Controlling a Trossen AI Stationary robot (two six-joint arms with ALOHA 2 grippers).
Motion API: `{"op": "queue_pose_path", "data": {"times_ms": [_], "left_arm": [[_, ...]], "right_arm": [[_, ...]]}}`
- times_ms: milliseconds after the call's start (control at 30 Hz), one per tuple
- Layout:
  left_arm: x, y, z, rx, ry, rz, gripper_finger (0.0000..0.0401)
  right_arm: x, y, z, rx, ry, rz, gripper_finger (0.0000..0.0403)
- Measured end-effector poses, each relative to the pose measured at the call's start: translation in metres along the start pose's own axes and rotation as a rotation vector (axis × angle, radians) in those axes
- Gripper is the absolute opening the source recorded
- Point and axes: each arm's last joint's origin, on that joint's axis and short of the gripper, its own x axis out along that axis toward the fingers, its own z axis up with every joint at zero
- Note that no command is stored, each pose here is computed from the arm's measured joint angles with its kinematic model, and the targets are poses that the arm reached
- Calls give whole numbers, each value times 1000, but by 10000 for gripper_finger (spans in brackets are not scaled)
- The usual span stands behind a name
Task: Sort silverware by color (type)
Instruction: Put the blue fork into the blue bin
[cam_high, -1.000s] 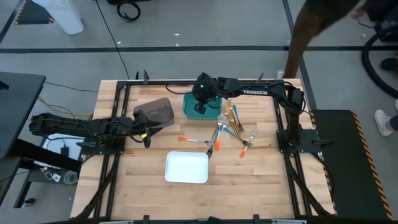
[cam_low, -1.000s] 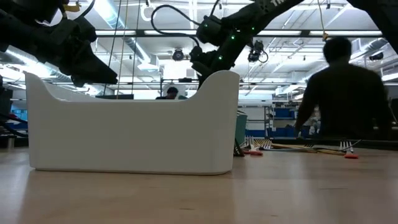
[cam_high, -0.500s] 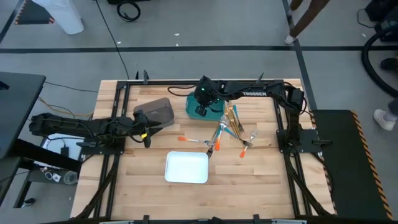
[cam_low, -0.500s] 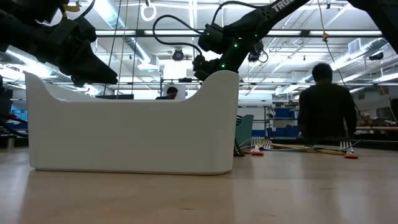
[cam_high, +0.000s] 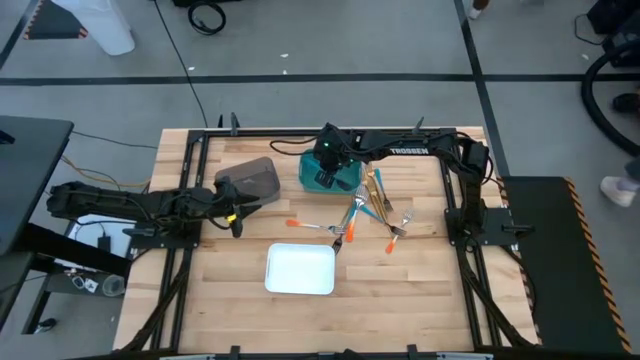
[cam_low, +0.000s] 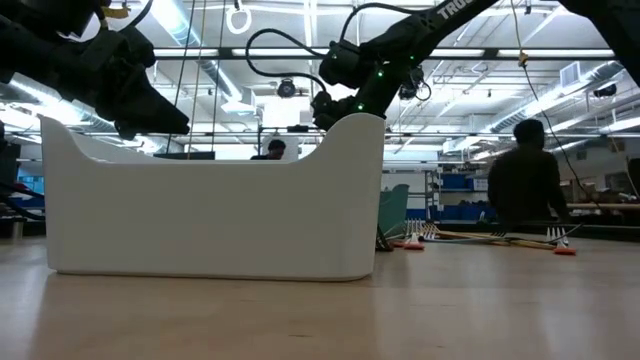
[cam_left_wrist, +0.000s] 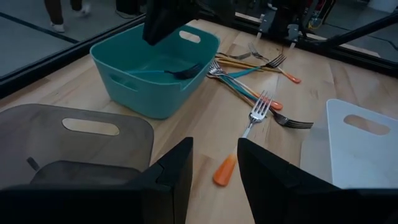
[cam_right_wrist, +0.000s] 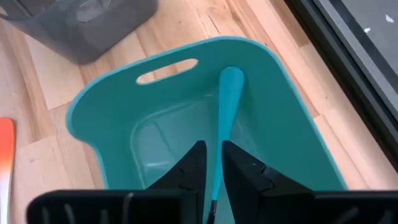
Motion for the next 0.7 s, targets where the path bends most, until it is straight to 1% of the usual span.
{"op": "queue_pose_path", "data": {"times_ms": [233,700], "left_arm": [[0,0,0,0,0,0,134],[0,0,0,-9,-1,0,134]], "right_arm": [[-13,5,14,-9,1,-1,75],[-18,40,9,-47,28,51,75]]}}
